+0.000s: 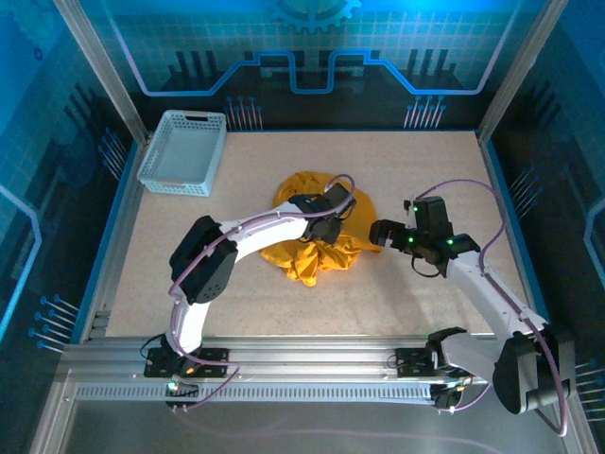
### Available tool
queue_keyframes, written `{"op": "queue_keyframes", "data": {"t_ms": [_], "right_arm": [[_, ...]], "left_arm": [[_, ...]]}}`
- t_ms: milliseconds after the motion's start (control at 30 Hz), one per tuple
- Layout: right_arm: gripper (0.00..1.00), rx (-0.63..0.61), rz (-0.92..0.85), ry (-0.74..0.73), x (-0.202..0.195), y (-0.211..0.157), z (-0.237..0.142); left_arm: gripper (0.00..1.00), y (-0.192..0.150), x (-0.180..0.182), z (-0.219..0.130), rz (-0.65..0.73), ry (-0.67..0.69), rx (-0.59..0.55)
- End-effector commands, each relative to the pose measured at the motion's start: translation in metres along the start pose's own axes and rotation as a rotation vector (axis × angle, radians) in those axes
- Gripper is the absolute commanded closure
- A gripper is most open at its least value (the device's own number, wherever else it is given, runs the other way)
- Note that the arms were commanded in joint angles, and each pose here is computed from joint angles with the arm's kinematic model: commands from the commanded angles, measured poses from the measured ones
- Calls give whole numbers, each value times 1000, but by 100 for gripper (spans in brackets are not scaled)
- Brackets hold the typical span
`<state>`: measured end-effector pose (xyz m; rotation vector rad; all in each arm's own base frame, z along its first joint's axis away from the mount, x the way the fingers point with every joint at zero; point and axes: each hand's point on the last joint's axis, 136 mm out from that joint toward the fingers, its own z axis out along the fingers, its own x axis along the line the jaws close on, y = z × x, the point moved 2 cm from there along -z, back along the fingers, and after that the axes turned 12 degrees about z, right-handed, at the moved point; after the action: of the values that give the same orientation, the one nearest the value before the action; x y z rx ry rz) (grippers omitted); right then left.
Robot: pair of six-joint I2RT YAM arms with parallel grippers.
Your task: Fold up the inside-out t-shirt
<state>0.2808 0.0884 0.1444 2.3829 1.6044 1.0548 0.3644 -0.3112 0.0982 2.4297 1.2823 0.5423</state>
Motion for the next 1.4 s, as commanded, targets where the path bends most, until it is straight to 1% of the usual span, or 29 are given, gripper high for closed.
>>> {"op": "queue_keyframes", "data": {"t_ms": [0,133,167,200,267,367,433,533,600,733,833,967,1100,1167,1267,1367], "right_arm": [[0,20,12,14,-2,-6,5],[0,44,8,10,-1,-13,13],[0,47,3,13,0,-14,14],[0,49,-3,14,2,-15,15],[0,55,-20,8,4,-17,18],[0,65,-49,11,10,-18,21],[0,68,-77,29,16,-20,24],[0,75,-131,70,32,-25,30],[0,89,-171,103,44,-30,35],[0,111,-255,168,72,-41,48],[0,129,-314,206,92,-49,59],[2,136,-367,192,111,-52,80],[9,172,-392,150,122,-51,106],[16,181,-400,109,120,-53,116],[29,202,-402,66,112,-58,124],[47,194,-403,35,103,-59,119]], "left_arm": [[69,15,0,-3,-47,-46,-42],[96,24,5,-6,-98,-79,-78],[100,26,9,-7,-116,-84,-87],[100,30,13,-12,-136,-93,-101],[100,41,20,-32,-167,-103,-155],[100,63,34,-82,-209,-112,-279],[100,75,49,-120,-264,-128,-377],[100,83,75,-155,-363,-178,-470],[100,82,93,-166,-424,-205,-490],[100,72,121,-169,-511,-230,-487],[100,62,132,-169,-545,-229,-492],[100,51,141,-169,-585,-234,-489],[100,42,156,-172,-630,-224,-497],[100,37,166,-173,-648,-206,-493],[100,28,181,-176,-682,-194,-499],[100,20,196,-177,-703,-165,-497]]}}
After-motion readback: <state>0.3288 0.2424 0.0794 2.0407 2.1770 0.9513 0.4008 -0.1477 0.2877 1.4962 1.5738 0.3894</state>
